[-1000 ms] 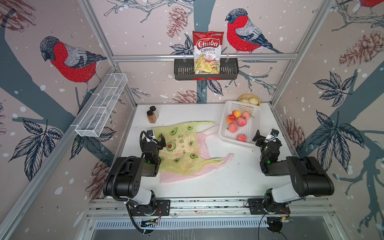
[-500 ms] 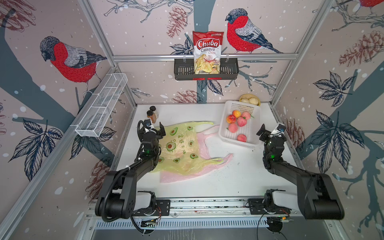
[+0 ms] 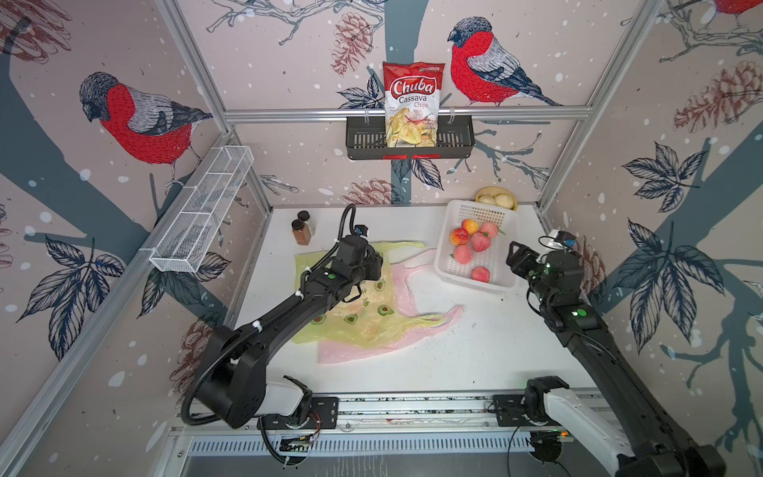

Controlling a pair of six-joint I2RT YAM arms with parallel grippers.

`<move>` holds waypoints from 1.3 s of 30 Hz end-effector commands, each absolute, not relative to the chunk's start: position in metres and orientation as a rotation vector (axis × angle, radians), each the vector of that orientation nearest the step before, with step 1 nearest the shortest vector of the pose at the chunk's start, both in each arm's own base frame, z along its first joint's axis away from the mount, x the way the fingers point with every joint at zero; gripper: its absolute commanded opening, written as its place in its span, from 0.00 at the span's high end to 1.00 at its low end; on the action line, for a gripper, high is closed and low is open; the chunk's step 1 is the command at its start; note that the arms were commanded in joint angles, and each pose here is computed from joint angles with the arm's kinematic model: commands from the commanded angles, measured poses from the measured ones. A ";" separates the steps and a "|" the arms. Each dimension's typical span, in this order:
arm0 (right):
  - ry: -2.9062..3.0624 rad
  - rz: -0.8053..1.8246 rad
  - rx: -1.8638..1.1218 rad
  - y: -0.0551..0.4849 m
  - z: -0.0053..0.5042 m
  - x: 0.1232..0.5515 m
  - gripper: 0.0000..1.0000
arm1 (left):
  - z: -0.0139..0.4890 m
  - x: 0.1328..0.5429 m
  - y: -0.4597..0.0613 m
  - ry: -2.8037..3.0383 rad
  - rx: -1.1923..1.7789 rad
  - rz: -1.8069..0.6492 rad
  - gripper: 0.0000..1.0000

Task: Place the peach into a plastic bag & tie a knot
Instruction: Pick up the plastic bag at the center of the board.

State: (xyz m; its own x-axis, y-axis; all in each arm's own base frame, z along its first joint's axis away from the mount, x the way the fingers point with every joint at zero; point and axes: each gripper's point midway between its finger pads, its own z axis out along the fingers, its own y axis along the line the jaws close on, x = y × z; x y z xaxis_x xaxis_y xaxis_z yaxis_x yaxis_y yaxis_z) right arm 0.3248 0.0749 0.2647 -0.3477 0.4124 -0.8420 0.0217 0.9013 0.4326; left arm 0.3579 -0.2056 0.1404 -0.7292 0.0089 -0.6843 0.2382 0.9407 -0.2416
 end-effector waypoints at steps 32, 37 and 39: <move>2.018 0.317 0.133 0.153 0.247 0.333 0.16 | 0.137 0.362 -0.233 2.468 0.294 -0.220 1.00; 2.083 0.292 0.167 0.135 0.248 0.362 0.24 | 0.188 0.349 -0.228 2.432 0.351 -0.304 1.00; 2.114 0.262 0.185 0.124 0.246 0.375 0.25 | 0.208 0.345 -0.227 2.421 0.369 -0.356 1.00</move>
